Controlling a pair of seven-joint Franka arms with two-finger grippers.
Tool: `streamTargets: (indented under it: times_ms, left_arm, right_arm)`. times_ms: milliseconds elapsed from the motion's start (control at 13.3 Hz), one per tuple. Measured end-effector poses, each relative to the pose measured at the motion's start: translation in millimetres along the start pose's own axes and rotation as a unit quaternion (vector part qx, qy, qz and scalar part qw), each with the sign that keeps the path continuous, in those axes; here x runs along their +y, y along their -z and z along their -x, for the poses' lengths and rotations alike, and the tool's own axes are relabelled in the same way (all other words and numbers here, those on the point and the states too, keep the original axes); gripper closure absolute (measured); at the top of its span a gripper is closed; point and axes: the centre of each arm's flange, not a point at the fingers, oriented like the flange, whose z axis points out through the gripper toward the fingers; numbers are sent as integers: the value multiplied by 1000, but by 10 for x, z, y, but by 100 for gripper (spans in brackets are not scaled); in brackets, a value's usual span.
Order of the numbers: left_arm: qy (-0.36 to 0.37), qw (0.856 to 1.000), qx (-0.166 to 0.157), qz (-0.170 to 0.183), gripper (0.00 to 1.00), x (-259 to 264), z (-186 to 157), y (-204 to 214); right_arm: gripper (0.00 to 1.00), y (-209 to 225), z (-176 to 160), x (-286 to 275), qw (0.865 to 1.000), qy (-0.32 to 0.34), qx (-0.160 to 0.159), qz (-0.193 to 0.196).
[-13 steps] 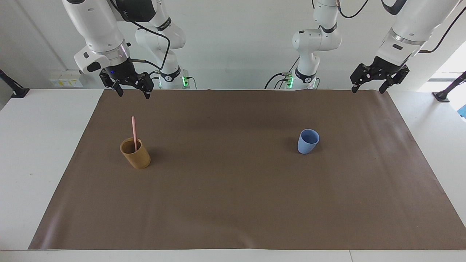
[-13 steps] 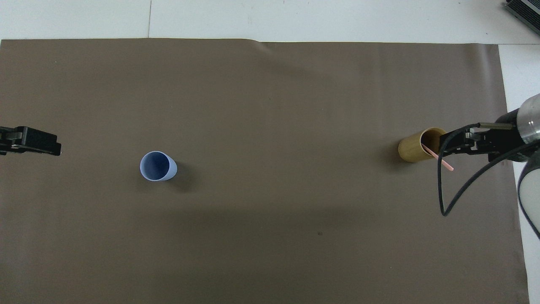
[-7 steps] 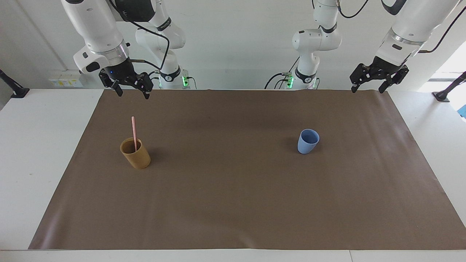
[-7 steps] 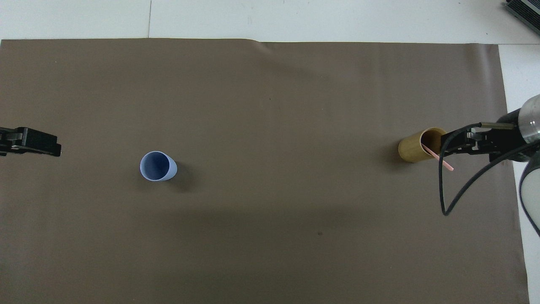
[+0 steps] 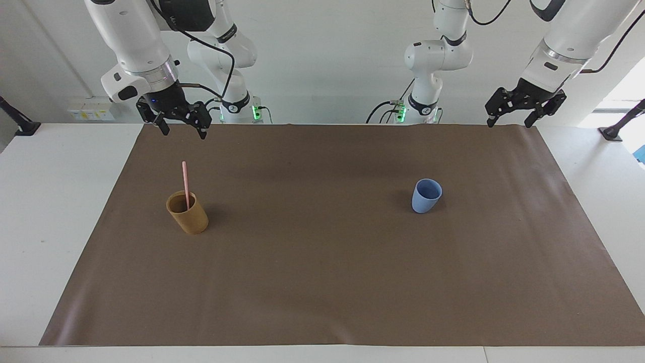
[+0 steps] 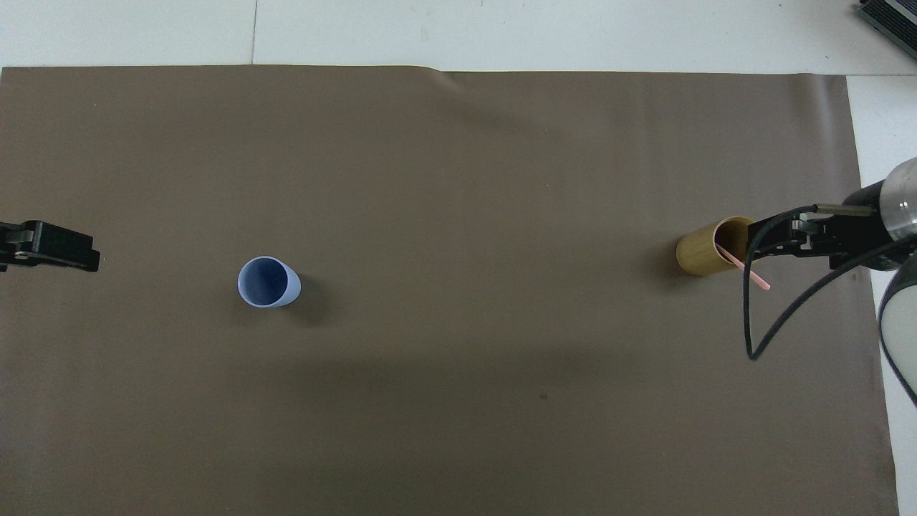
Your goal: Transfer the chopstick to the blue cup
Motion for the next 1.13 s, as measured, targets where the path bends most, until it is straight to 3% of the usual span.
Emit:
streamTargets:
  times_ms: [754,1131]
  left_arm:
    - [-3,1000,-10,1,0,21,0,-109]
    - [-2,999,0,34,0,118,-145,-798]
  right_arm:
    - [0,-54,75,10,1000,0,10,0]
    - [0,-58,76,11,1000,0,9,0]
